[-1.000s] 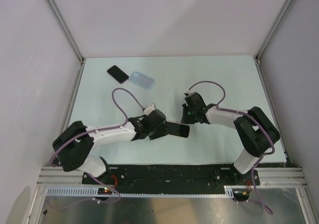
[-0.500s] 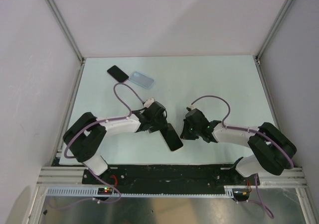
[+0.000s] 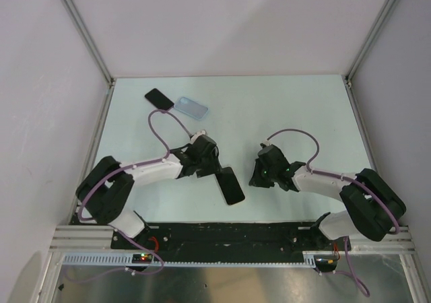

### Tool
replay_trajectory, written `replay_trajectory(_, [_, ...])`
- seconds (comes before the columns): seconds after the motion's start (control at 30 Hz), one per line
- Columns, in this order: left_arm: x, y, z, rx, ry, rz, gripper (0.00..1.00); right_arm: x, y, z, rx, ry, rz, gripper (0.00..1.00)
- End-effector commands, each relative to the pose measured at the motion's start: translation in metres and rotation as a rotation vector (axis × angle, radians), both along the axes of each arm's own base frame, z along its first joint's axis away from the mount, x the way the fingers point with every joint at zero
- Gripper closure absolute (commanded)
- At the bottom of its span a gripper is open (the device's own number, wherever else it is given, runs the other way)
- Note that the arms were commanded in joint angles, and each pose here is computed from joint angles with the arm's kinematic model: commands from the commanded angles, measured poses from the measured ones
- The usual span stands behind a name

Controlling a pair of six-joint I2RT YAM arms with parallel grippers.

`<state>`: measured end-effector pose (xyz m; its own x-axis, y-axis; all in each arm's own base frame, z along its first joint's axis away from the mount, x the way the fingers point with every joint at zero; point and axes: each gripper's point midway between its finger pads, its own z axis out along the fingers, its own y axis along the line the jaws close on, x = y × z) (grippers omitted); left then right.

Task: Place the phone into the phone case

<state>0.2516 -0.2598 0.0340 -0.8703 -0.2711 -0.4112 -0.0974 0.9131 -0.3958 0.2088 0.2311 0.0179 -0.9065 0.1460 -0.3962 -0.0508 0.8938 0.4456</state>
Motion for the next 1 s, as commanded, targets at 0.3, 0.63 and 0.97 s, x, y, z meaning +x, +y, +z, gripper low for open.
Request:
replay_trajectory(0.3, [-0.009, -0.010, 0.019, -0.091, 0.013, 0.002, 0.66, 0.011, -0.003, 0.005, 0.001, -0.017, 0.032, 0.87])
replay_trajectory(0.63, [-0.004, -0.001, 0.007, -0.023, 0.004, 0.021, 0.73, 0.015, 0.003, 0.017, 0.032, -0.051, 0.058, 0.83])
replay_trajectory(0.97, [0.000, -0.009, 0.003, 0.002, 0.003, 0.005, 0.80, 0.016, 0.007, 0.023, 0.040, -0.061, 0.068, 0.83])
